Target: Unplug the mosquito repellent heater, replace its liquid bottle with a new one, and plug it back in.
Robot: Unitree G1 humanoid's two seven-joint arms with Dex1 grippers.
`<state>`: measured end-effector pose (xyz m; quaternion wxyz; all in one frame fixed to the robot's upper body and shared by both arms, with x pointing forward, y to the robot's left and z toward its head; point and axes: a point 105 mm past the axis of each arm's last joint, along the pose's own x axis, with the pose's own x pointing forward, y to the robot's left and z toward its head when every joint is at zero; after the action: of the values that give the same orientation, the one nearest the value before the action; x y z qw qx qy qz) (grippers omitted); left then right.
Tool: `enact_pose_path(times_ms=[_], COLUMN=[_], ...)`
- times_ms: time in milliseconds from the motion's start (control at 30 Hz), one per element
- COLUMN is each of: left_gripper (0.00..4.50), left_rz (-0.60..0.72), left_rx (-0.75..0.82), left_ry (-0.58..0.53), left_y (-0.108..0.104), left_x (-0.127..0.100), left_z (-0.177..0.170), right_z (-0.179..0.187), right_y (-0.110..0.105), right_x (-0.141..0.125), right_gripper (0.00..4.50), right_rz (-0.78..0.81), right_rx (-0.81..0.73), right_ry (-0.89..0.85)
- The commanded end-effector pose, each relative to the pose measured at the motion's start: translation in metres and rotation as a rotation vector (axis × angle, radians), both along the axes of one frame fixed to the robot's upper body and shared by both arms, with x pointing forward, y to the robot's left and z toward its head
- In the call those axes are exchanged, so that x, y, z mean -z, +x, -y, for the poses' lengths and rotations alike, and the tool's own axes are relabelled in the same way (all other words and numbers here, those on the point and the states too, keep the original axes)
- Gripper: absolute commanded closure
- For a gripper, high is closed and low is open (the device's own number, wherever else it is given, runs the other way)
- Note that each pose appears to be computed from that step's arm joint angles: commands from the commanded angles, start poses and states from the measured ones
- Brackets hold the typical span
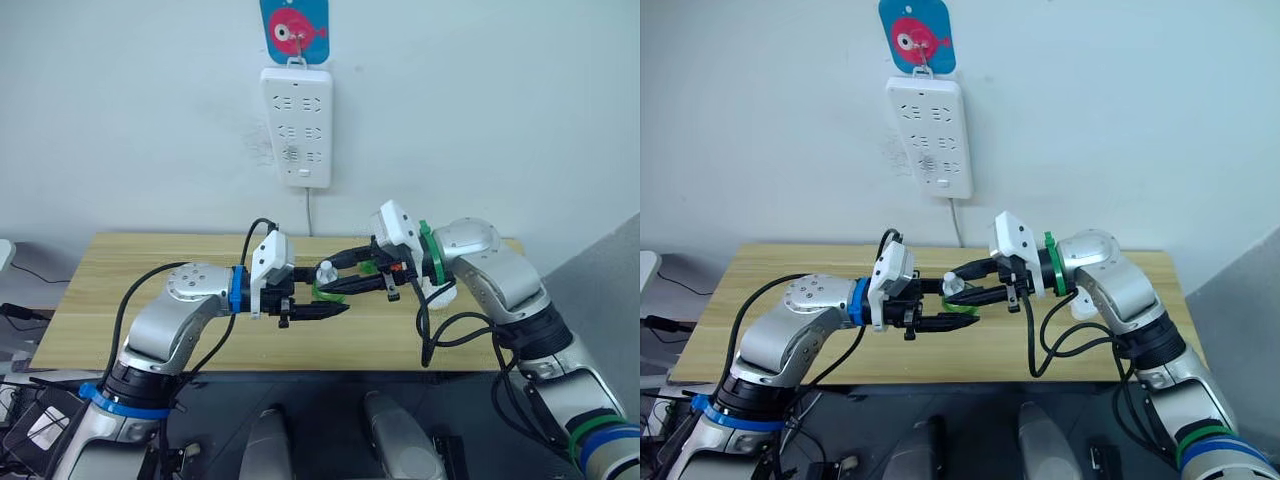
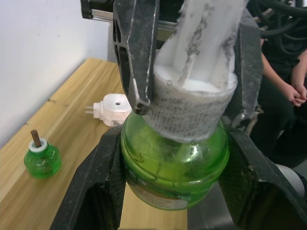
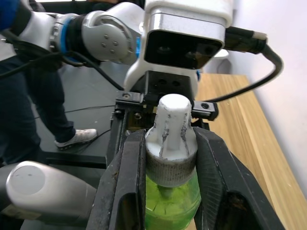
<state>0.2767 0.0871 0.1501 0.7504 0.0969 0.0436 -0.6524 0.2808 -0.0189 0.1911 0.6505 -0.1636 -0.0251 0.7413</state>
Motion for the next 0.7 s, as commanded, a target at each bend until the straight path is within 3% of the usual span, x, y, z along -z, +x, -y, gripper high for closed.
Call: enact_pose_path(times_ms=[33,133,267,567,700], left_gripper=[2.24,2.24,2.24,2.24,2.24], left_rz=[0.036,0.047,0.085,0.119,0.119], left_rx=[-0.012,-0.031,-0.093,-0.156,-0.163], left_ry=[-0.012,-0.012,-0.007,-0.037,-0.049], left_y=[0.003,0.005,0.017,0.026,0.027], left_x=[-0.007,-0.005,-0.002,0.000,-0.001], left_z=[-0.001,-0.002,-0.005,0.002,0.006], right_z=[0.006,0.016,0.026,0.007,-0.001], right_y=[-0.006,-0.010,-0.011,-0.009,-0.005], right_x=[-0.014,-0.020,-0.022,-0.004,-0.001], right_gripper=[2.41,1.28,0.02,0.00,0.17], right_rz=[0.031,0.066,0.146,0.079,0.070], right_rx=[0.013,0.050,0.260,0.672,0.713], right_ry=[0.061,0.071,0.092,0.216,0.239])
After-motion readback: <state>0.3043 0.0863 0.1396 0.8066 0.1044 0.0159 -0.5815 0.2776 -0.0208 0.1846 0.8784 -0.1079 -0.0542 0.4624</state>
